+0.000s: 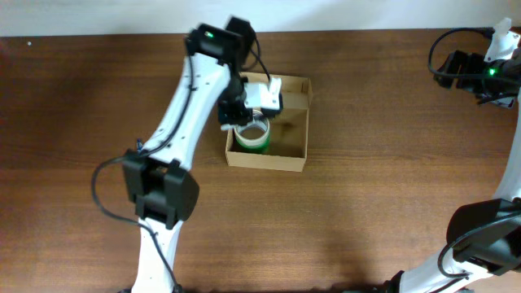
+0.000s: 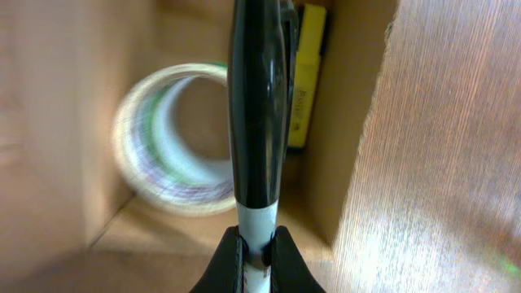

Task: Pack container
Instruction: 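Carry the black marker into the box and release it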

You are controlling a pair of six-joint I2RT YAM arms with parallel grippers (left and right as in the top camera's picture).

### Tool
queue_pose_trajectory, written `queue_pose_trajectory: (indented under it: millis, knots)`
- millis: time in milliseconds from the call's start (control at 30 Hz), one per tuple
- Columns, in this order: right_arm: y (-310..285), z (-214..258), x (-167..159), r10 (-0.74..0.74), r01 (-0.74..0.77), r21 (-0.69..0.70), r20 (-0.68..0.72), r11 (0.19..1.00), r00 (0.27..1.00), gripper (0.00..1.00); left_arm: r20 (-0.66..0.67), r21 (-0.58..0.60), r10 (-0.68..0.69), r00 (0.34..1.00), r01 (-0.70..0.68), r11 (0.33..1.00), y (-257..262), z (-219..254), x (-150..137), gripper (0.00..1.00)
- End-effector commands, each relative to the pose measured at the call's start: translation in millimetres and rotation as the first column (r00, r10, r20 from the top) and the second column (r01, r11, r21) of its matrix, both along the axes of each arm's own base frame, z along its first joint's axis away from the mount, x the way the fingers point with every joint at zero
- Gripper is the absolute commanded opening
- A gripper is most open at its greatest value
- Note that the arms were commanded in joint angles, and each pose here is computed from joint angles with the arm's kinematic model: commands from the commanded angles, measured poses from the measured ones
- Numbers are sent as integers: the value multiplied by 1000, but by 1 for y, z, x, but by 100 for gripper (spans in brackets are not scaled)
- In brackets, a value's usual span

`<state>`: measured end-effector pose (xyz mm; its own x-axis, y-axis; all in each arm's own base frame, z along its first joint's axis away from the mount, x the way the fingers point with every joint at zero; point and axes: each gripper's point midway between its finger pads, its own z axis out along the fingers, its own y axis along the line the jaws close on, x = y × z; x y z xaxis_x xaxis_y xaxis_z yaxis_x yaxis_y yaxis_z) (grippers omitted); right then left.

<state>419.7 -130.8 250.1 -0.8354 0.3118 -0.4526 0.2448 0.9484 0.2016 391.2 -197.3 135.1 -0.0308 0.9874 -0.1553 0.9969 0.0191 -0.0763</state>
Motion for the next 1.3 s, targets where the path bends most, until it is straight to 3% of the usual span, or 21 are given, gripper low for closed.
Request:
queue_pose_trajectory:
  millis: [0, 433, 733, 867, 933, 967, 1000, 1133, 1267]
  knots:
    - [4, 1, 2, 8, -9, 10, 5, 1000, 1000, 99, -22, 1, -80, 997, 80, 997, -9, -13, -6, 2]
    - [4, 1, 2, 8, -9, 10, 5, 1000, 1000, 99, -54, 1, -180, 982, 180, 984, -49, -26, -30, 2]
    - [4, 1, 2, 8, -9, 10, 5, 1000, 1000, 99, -87, 49, -180, 980, 184, 982, -42, -50, -35, 2]
    - [4, 1, 2, 8, -9, 10, 5, 1000, 1000, 99, -85, 53, -147, 985, 152, 987, -43, -54, -34, 16]
    - [4, 1, 2, 8, -9, 10, 5, 1000, 1000, 99, -71, 69, -118, 990, 123, 990, -42, -55, -30, 20]
    - [4, 1, 2, 8, -9, 10, 5, 1000, 1000, 99, -57, 107, -79, 995, 85, 991, -36, -55, -26, 34]
    - [4, 1, 2, 8, -9, 10, 5, 1000, 1000, 99, -47, 127, -56, 997, 61, 990, -33, -55, -25, 37]
    - [4, 1, 2, 8, -9, 10, 5, 1000, 1000, 99, 31, 115, 93, 995, -96, 989, -29, -33, -12, 37]
    - [4, 1, 2, 8, -9, 10, 5, 1000, 1000, 99, 202, -33, 258, 945, -257, 966, -23, 41, 4, 38]
